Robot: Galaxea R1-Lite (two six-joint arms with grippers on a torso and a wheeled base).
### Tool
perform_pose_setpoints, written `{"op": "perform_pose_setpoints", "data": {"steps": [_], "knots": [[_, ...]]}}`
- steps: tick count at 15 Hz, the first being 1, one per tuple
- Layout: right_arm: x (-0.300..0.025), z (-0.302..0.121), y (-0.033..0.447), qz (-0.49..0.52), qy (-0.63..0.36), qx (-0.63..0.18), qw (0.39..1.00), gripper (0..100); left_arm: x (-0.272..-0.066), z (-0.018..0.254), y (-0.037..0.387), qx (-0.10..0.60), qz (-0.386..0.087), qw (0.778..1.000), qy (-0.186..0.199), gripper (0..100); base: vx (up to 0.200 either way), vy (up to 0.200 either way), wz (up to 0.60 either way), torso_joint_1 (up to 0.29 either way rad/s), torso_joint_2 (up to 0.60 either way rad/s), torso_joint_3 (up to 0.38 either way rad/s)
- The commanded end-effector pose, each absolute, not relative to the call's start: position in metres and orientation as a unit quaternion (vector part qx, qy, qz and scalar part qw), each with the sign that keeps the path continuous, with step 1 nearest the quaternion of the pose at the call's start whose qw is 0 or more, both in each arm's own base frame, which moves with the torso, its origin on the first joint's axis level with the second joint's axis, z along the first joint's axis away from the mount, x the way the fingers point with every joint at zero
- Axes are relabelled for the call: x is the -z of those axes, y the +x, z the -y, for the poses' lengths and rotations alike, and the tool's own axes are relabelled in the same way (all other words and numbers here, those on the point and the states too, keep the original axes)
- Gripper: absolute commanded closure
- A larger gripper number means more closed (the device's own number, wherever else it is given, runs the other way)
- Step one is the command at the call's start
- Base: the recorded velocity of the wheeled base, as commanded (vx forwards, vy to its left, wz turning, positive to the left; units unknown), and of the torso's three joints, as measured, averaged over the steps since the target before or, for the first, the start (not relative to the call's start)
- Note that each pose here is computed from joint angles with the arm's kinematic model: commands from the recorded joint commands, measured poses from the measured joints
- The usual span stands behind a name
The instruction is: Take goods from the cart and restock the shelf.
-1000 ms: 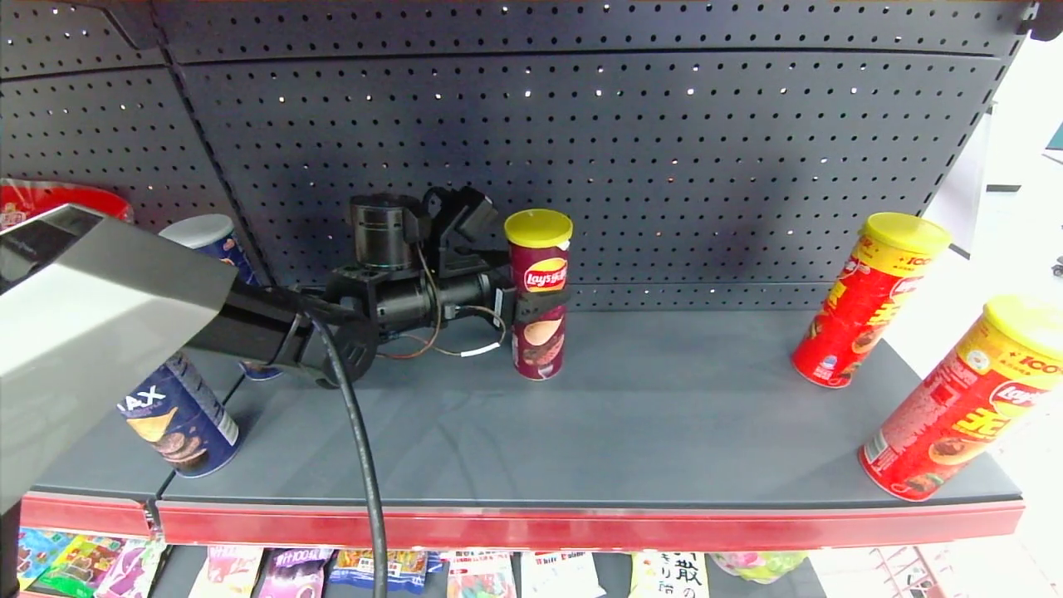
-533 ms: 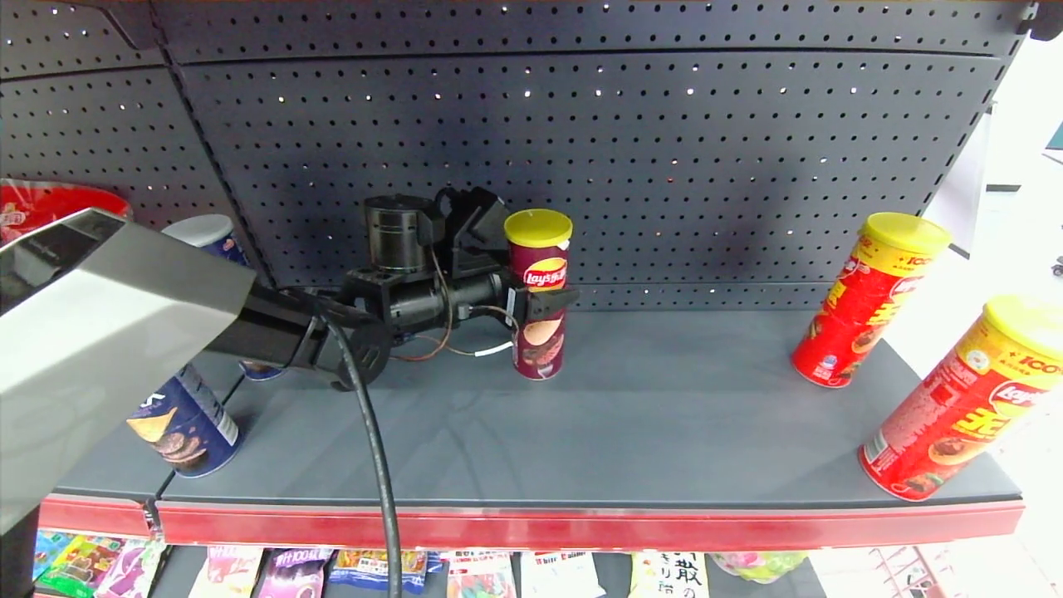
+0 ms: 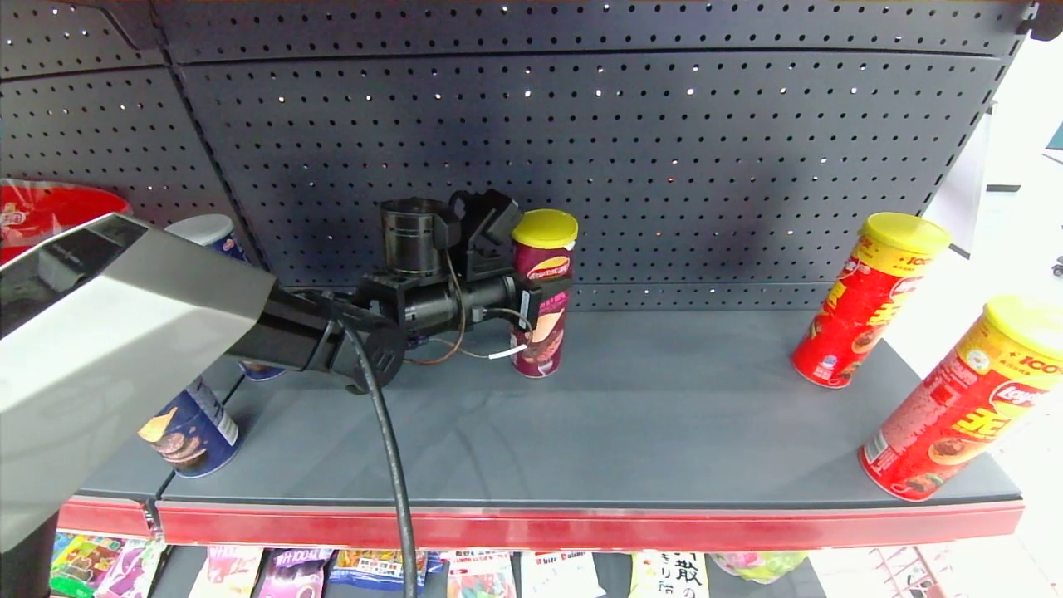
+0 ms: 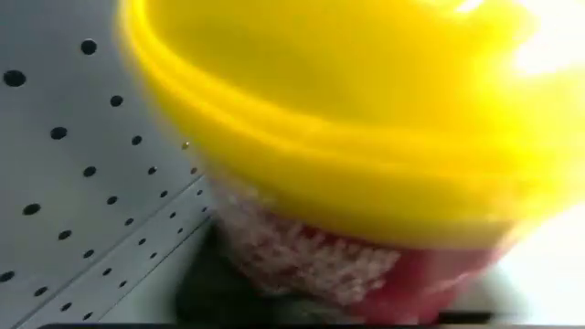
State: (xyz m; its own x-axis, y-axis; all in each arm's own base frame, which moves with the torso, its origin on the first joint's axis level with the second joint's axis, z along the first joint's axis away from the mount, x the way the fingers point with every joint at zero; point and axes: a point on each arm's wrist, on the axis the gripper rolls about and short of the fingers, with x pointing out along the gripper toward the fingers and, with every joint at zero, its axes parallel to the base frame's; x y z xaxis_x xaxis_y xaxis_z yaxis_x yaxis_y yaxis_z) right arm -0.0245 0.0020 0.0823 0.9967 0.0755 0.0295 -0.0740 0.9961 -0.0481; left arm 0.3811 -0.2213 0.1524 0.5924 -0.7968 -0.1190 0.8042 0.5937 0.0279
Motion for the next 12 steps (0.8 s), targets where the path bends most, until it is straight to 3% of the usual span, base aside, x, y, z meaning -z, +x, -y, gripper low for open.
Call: {"op": "perform_pose_setpoints", "data": {"steps": [1, 3, 6, 9, 12], "knots": [[-0.082, -0.002, -0.025, 0.016, -0.024, -0.038, 0.999, 100, -0.154, 0.220, 0.378, 0.450, -0.048, 0.891, 0.039, 100, 0.000, 0.000, 0.00, 0.000, 0.00, 0.000], [-0.082, -0.002, -0.025, 0.016, -0.024, -0.038, 0.999, 100, -0.156, 0.212, 0.363, 0.465, -0.060, 0.883, 0.038, 100, 0.000, 0.000, 0.00, 0.000, 0.00, 0.000], [-0.082, -0.002, -0.025, 0.016, -0.024, -0.037, 0.999, 100, -0.164, 0.186, 0.318, 0.526, -0.083, 0.846, 0.028, 100, 0.000, 0.000, 0.00, 0.000, 0.00, 0.000], [-0.082, -0.002, -0.025, 0.015, -0.024, -0.038, 0.999, 100, -0.170, 0.162, 0.286, 0.557, -0.089, 0.825, 0.023, 100, 0.000, 0.000, 0.00, 0.000, 0.00, 0.000], [-0.082, -0.002, -0.025, 0.015, -0.024, -0.038, 0.999, 100, -0.174, 0.156, 0.272, 0.570, -0.088, 0.816, 0.021, 100, 0.000, 0.000, 0.00, 0.000, 0.00, 0.000]]}}
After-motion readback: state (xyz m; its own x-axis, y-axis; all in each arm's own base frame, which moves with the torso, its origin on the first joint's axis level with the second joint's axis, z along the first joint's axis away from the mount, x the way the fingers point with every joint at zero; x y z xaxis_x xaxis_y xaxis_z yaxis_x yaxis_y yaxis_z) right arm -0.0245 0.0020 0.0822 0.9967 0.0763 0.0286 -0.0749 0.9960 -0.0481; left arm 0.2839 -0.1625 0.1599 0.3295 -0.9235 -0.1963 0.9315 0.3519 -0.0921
